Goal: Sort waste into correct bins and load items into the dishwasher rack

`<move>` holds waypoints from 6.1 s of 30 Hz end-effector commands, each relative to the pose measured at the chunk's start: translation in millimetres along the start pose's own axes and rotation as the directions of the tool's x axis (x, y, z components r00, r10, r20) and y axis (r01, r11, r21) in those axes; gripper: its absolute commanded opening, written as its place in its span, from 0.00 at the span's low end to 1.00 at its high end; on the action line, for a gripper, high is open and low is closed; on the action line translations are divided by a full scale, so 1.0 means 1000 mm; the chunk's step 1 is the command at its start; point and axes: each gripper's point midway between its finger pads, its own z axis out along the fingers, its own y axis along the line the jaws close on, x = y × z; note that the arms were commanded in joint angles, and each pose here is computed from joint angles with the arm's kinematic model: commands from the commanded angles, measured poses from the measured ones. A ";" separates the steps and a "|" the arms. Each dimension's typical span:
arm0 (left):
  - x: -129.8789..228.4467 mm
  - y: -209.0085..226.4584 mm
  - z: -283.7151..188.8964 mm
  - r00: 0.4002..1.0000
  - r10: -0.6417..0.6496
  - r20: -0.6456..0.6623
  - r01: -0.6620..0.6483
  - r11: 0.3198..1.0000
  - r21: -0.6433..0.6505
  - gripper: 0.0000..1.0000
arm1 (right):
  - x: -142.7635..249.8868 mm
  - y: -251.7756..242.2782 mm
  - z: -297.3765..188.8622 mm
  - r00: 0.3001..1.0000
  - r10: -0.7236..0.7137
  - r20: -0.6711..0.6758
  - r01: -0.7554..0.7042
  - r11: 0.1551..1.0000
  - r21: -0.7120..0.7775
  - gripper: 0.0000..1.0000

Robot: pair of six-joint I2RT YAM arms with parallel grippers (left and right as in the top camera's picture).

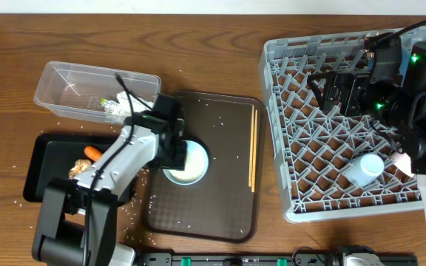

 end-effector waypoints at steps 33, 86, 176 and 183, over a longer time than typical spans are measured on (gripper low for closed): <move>-0.019 0.010 0.006 0.992 0.098 0.079 -0.097 0.995 -0.013 0.20 | 0.004 0.002 -0.001 1.000 0.013 -0.020 -0.013 1.000 0.003 0.99; -0.006 0.030 -0.049 0.990 -0.067 0.126 0.085 0.987 -0.140 0.06 | 0.004 -0.001 -0.001 1.000 0.015 -0.020 -0.015 1.000 0.022 0.99; 0.007 0.021 -0.041 0.986 0.144 0.079 -0.089 0.872 -0.481 0.06 | -0.001 -0.001 0.000 1.000 0.007 0.000 -0.007 1.000 0.018 0.99; -0.006 0.016 -0.064 0.976 0.156 0.153 -0.053 0.848 -0.528 0.06 | -0.002 -0.004 0.000 1.000 0.008 0.003 -0.008 0.999 0.035 0.99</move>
